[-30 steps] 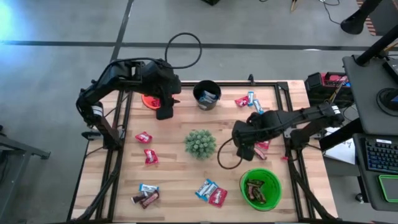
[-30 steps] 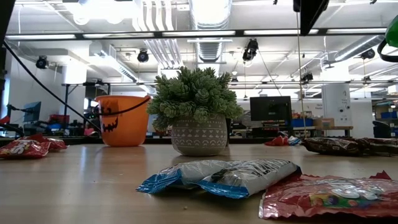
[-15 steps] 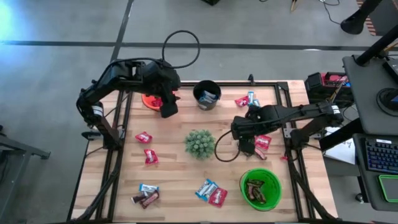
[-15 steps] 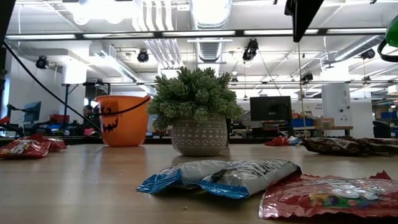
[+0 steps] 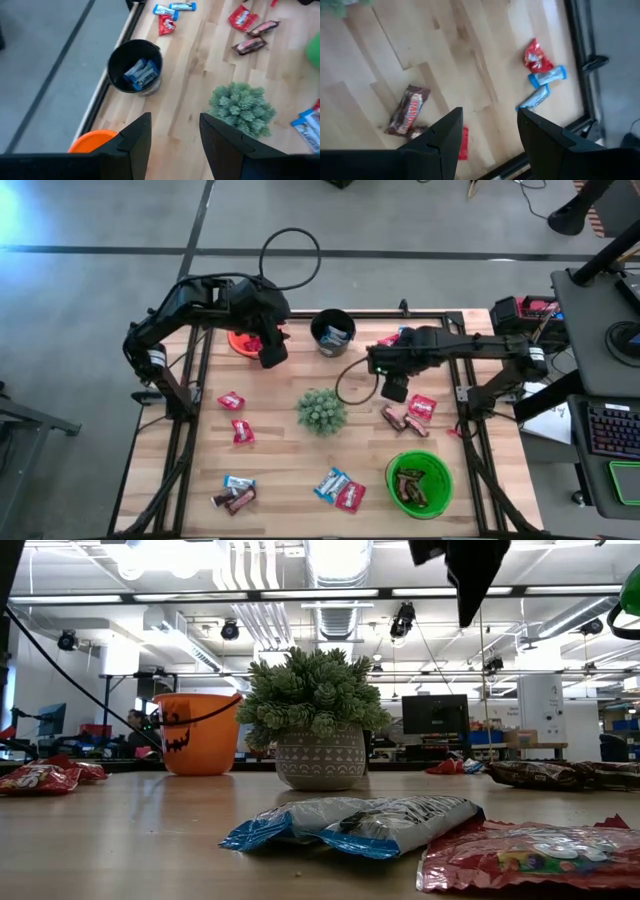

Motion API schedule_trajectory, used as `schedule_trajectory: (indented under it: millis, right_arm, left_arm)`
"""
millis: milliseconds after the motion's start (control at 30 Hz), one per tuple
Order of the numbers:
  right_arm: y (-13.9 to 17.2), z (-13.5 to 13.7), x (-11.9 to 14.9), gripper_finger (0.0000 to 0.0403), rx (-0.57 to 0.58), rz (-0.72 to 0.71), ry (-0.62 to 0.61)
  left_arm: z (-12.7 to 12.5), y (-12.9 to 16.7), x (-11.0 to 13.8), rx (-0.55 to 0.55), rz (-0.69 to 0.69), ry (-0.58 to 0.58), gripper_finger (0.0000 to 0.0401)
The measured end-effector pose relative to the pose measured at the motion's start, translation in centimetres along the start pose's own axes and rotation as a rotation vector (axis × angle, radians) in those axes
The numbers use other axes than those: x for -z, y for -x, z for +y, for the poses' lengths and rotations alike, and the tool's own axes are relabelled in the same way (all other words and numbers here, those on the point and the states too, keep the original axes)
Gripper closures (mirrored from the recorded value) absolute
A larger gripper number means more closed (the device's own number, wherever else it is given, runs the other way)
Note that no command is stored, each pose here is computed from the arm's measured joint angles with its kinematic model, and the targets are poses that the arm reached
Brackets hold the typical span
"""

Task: Organize candy in baskets
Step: Put the brown chocolate bar into the green bucket

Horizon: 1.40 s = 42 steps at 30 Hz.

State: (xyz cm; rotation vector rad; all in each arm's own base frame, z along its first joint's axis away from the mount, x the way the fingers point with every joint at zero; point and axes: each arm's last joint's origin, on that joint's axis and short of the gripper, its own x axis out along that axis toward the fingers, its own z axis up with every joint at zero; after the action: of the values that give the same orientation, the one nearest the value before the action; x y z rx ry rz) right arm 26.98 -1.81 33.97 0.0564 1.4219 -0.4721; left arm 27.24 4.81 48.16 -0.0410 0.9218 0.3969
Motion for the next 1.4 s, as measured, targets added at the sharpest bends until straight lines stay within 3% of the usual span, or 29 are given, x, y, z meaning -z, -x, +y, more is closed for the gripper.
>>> schedule_trajectory:
  millis: [167, 500, 700, 967, 1400]
  right_arm:
    - [-1.5, -0.1, -0.2, 0.0223, -0.177, 0.098, -0.059]
    - [-5.9, 1.6, -0.5, 0.0223, -0.327, 0.259, -0.121]
    - [-8.6, 2.5, -0.8, 0.0222, -0.34, 0.281, -0.202]
    - [-12.0, 3.3, 0.7, 0.0222, -0.303, 0.347, -0.319]
    - [-15.3, 4.2, 2.5, 0.0222, -0.312, 0.361, -0.363]
  left_arm:
    - [0.1, 0.0, 0.0, -0.03, -0.002, -0.036, 0.0252]
    - [0.1, 0.0, 0.0, -0.03, 0.0, -0.129, 0.0252]
    - [0.1, 0.0, 0.0, -0.03, 0.0, -0.183, 0.0252]
    - [0.1, 0.0, 0.0, -0.03, 0.001, -0.212, 0.0252]
    - [0.1, 0.0, 0.0, -0.029, 0.001, -0.237, 0.0252]
